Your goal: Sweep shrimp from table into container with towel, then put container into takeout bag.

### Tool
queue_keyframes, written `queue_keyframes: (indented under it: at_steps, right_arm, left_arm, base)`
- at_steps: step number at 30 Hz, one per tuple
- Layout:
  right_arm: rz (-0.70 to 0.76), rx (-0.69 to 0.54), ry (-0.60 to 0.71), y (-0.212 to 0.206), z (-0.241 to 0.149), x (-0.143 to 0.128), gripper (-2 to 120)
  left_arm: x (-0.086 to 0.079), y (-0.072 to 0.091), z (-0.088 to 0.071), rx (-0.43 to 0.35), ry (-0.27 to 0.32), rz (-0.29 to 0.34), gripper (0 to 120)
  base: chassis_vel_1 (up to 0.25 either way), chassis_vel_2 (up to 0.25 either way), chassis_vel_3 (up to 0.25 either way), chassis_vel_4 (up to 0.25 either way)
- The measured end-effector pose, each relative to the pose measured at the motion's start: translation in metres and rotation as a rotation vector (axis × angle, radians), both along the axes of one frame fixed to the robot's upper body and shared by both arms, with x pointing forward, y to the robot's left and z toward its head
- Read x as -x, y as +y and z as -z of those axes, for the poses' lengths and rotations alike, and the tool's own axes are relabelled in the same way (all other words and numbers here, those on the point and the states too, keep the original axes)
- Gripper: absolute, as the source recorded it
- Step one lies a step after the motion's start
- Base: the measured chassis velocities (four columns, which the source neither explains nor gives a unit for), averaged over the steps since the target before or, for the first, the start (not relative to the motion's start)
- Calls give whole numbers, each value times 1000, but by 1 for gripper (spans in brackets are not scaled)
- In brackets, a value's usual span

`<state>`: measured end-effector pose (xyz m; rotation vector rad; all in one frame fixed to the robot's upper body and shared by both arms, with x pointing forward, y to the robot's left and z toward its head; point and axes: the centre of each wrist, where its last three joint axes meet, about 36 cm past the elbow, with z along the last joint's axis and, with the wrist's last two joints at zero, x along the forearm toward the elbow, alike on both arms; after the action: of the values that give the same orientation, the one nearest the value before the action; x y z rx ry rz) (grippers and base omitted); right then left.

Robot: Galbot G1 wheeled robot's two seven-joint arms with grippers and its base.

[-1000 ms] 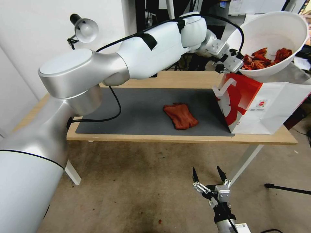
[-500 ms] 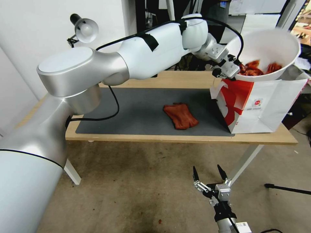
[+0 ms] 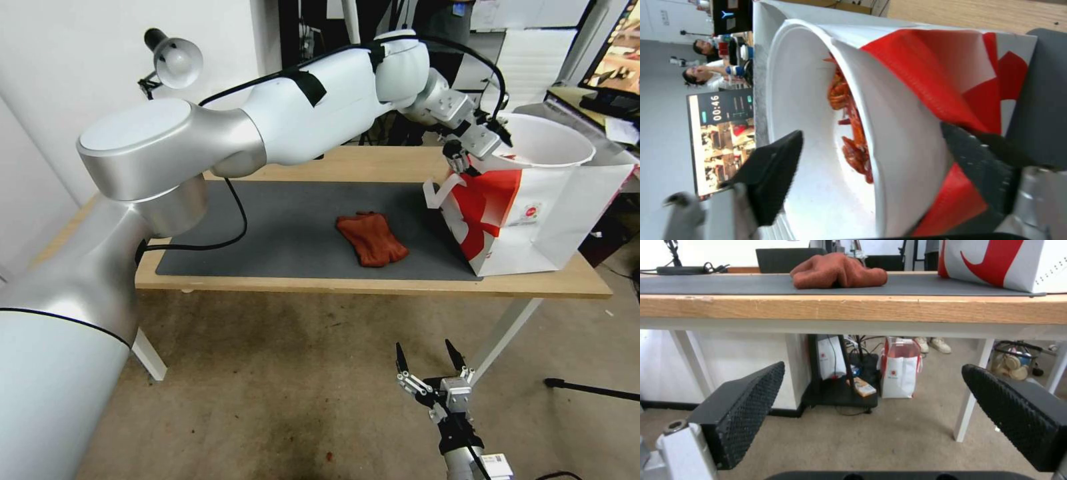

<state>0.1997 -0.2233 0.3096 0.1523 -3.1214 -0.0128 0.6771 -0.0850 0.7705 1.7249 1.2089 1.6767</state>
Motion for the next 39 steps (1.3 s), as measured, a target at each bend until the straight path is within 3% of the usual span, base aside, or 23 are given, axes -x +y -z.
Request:
queue_keyframes:
  at_steps: [2, 5, 10, 17, 21, 22, 24, 25, 27, 28, 29, 30, 32, 33, 36, 37, 38, 39]
  right_arm:
    - [-1, 0, -2, 0, 0, -2, 100]
    - [-2, 1, -1, 0, 0, -2, 100]
    - [-3, 0, 1, 0, -1, -1, 100]
    - [-7, 0, 0, 0, -2, -4, 100]
    - [-11, -5, 13, -1, -1, -9, 100]
    - [-12, -6, 20, -1, 2, -12, 100]
    - [-12, -7, 26, -1, 4, -14, 100]
    - [-11, -8, 32, -2, 7, -18, 100]
    - [-11, -8, 32, -2, 7, -18, 100]
    - [-11, -9, 52, -4, 12, -25, 100]
    - [-12, -7, 56, -5, 14, -28, 100]
    - [-12, -7, 56, -5, 14, -28, 100]
    - [-9, -5, 73, -9, 17, -37, 100]
    - [-9, -5, 73, -9, 17, -37, 100]
    - [-2, -3, 86, -12, 19, -45, 100]
    - [-2, -3, 86, -12, 19, -45, 100]
    - [-1, -4, 92, -13, 19, -45, 100]
    - [0, -4, 95, -13, 19, -45, 100]
  left_arm:
    - [-2, 3, -5, 20, 3, -7, 94]
    - [-3, 5, -16, 41, -6, -13, 99]
    - [-2, 6, -30, 66, -16, -13, 100]
    - [-2, 8, -30, 95, -8, -15, 100]
    - [-10, 21, -26, 118, 6, -38, 100]
    - [-17, 35, -19, 130, 19, -59, 100]
    - [-20, 42, -16, 133, 23, -70, 100]
    - [-27, 58, -6, 152, 43, -93, 100]
    - [-27, 58, -6, 152, 43, -93, 100]
    - [-40, 94, 16, 192, 88, -147, 100]
    - [-44, 110, 24, 209, 102, -175, 100]
    - [-44, 110, 24, 209, 102, -175, 100]
    - [-54, 160, 53, 278, 147, -302, 100]
    - [-54, 160, 53, 278, 147, -302, 100]
    - [-53, 216, 86, 407, 186, -476, 100]
    - [-53, 216, 86, 407, 186, -476, 100]
    - [-45, 239, 102, 486, 213, -553, 100]
    - [-39, 248, 112, 536, 233, -605, 100]
  base:
    - [0, 0, 0, 0]
    - [0, 0, 0, 0]
    - [0, 0, 0, 0]
    - [0, 0, 0, 0]
    - [0, 0, 0, 0]
    - [0, 0, 0, 0]
    - [0, 0, 0, 0]
    - [0, 0, 0, 0]
    - [0, 0, 0, 0]
    - [0, 0, 0, 0]
    - [0, 0, 0, 0]
    - [0, 0, 0, 0]
    - [0, 0, 0, 0]
    - [0, 0, 0, 0]
    - [0, 0, 0, 0]
    - [0, 0, 0, 0]
    - [0, 0, 0, 0]
    - [0, 0, 0, 0]
